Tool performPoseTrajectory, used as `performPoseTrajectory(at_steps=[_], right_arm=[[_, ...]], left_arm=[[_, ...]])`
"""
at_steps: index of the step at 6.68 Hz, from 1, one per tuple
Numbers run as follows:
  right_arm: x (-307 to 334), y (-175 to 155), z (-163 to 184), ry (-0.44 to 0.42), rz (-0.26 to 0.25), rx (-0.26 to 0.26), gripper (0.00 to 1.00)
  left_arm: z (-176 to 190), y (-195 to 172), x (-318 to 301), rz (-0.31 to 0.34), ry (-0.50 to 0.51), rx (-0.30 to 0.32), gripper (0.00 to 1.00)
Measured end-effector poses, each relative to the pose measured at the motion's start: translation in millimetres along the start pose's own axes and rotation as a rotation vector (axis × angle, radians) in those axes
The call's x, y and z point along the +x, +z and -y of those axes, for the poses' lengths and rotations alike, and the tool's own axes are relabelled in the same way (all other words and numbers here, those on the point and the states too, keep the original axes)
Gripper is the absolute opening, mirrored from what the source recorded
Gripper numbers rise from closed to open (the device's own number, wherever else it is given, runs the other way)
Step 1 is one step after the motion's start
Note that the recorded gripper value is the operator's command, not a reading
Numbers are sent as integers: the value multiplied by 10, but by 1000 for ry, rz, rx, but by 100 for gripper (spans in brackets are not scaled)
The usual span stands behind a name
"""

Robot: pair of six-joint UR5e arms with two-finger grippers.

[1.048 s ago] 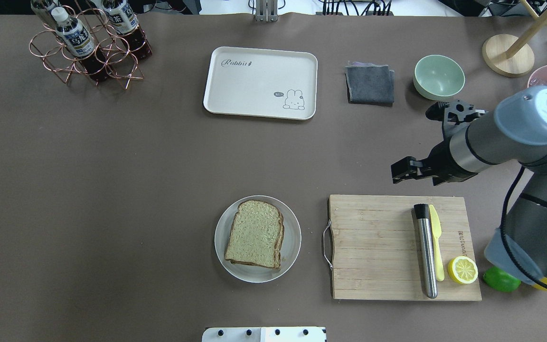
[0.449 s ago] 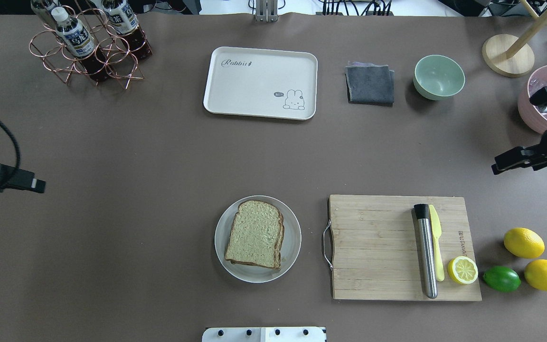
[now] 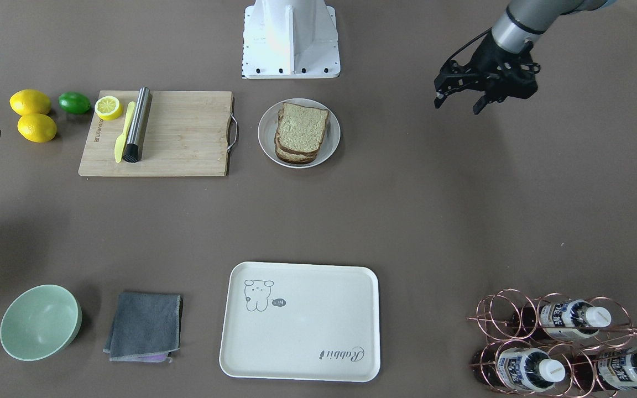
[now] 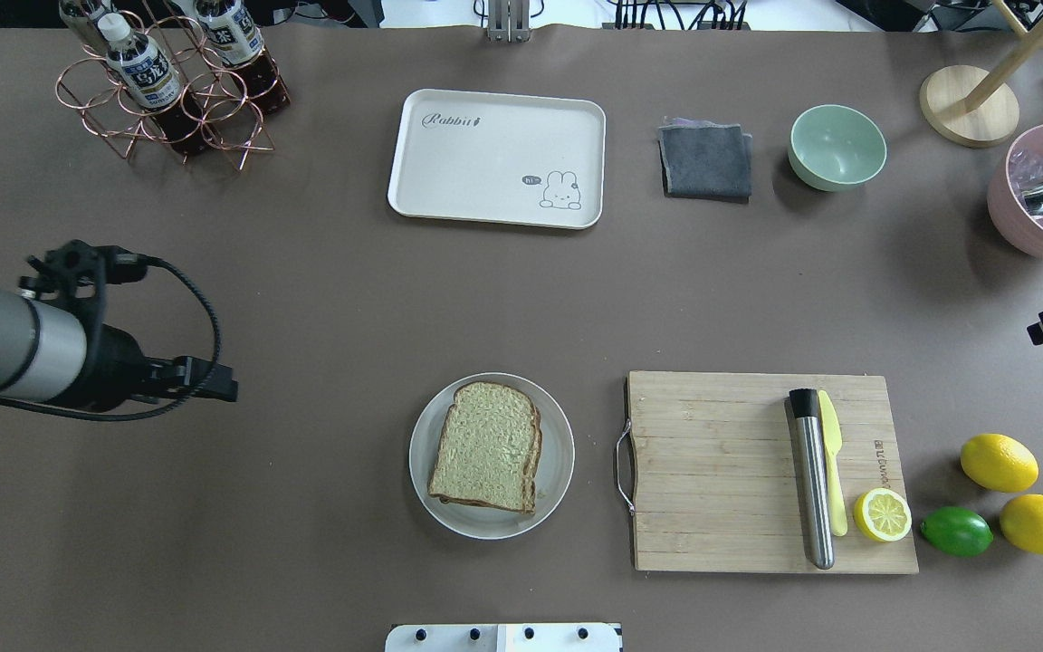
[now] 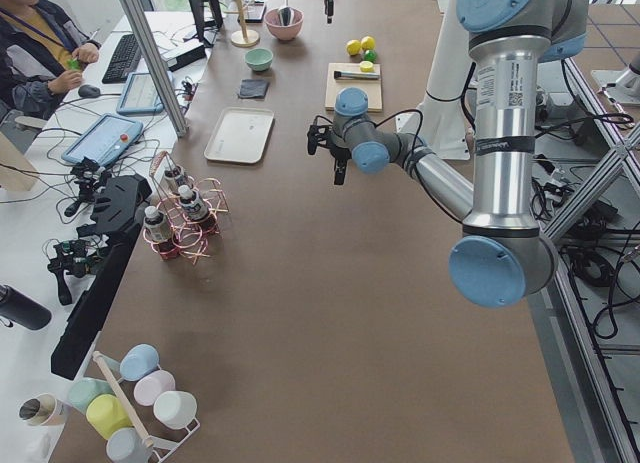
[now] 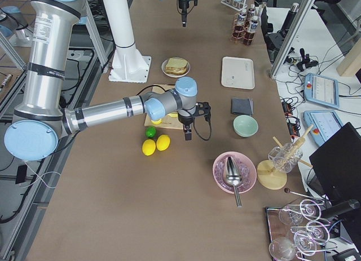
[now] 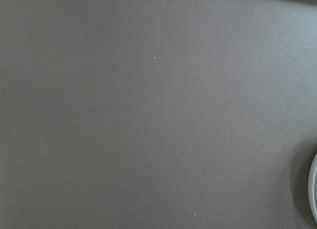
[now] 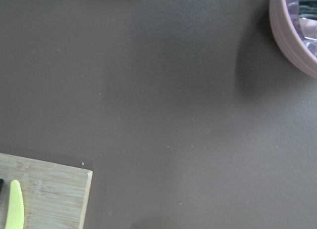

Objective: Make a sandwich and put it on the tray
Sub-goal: 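Move the left gripper to the white plate rim and grasp it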

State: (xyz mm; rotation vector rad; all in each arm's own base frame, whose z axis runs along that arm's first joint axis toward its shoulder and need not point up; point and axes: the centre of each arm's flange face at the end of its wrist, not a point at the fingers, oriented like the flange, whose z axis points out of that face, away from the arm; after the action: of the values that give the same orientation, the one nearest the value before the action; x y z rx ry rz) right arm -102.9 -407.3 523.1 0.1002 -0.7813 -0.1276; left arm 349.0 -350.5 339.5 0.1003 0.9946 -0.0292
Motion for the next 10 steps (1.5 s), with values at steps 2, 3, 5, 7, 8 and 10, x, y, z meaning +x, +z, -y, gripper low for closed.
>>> performPoseTrajectory(at_steps=[2,3,5,7,8,10], right_arm=[[83,10,-31,-6,-9,-3,100],[103,17,-45,-8,-11,-5,100],[155,47,-83,-10,-15,-13,100],[196,93,-90,-26,-17,-23,100],[202,102,-92,-29,-16,-25,100],[207,107,-95,-30,-16,-27,100]], left_arm=[[-42,439,763,39,-30,-19,97],[-168,604,1110,61,-39,-31,97],[-454,888,1474,91,-15,-9,93],[-532,1033,1550,105,-5,-6,89],[-531,1080,1568,107,-4,-6,87],[-505,1168,1639,107,-14,-5,85]])
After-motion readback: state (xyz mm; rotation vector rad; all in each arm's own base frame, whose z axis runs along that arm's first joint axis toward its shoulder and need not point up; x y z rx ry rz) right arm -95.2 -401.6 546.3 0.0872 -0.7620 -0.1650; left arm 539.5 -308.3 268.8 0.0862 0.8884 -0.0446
